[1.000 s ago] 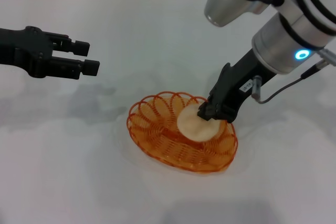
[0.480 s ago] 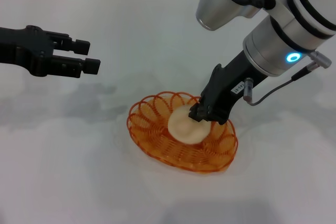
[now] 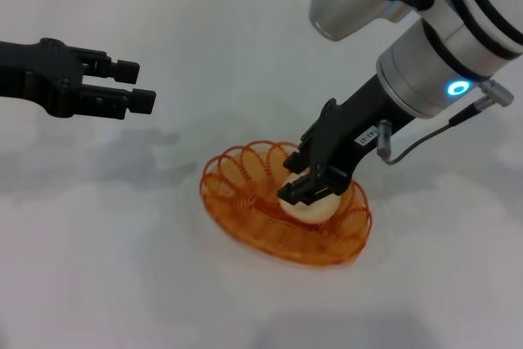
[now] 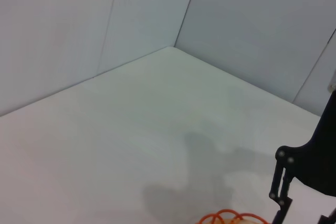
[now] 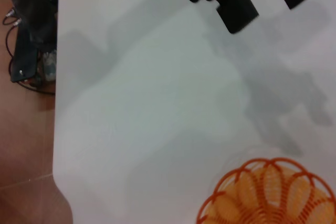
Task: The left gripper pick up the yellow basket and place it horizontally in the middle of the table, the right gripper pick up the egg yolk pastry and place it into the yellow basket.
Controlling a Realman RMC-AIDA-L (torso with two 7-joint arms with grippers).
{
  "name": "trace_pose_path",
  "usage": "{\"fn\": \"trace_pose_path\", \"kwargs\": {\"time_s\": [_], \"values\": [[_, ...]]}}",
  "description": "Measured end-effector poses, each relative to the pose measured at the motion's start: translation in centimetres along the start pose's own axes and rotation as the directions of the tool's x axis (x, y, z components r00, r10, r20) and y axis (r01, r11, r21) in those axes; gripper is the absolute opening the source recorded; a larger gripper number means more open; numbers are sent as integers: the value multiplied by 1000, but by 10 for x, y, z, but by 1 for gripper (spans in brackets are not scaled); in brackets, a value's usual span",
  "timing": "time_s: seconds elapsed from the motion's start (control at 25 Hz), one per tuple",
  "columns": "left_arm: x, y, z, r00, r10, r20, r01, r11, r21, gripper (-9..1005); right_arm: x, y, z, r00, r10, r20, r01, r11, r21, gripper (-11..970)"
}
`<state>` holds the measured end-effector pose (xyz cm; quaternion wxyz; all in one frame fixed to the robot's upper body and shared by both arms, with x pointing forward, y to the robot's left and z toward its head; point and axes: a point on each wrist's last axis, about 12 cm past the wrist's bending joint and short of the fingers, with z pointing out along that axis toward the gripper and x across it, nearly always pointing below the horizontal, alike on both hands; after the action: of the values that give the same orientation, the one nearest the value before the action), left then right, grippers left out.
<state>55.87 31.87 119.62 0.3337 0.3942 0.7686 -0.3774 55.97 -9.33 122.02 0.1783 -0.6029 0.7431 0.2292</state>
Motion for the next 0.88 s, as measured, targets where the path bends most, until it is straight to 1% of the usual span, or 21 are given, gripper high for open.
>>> {"fn": "trace_pose_path", "kwargs": {"time_s": [0.16,0.36,0.44,0.48,0.52,0.56,0.6,0.68,0.88], "values": [[-1,0,0,1000,7,6,-7,1000,0,650,9,-4,-7,999,33,27,-33,999,20,271],[1,1,-7,999,2,33,-1,1000,-22,649,32,-13,-27,991,83,104,-89,994,58,505],[3,1,-9,999,2,39,-1,1000,-25,649,47,-16,-37,984,101,144,-112,991,76,587],[4,1,-10,999,4,39,-3,1000,-26,649,63,-16,-45,978,110,177,-126,989,82,628],[5,1,-10,999,6,38,-5,1000,-24,649,63,-16,-45,978,110,177,-126,989,82,669],[6,1,-11,999,7,37,-6,1000,-24,649,77,-15,-51,973,108,203,-126,989,79,710],[7,0,-12,999,6,35,-5,1000,-24,649,77,-15,-51,973,108,203,-126,989,79,749],[9,0,-14,999,7,33,-6,1000,-27,649,92,-15,-57,965,121,233,-143,986,83,827],[17,-2,-19,999,28,40,-26,999,-34,650,123,-16,-72,941,147,304,-186,977,103,824]]}}
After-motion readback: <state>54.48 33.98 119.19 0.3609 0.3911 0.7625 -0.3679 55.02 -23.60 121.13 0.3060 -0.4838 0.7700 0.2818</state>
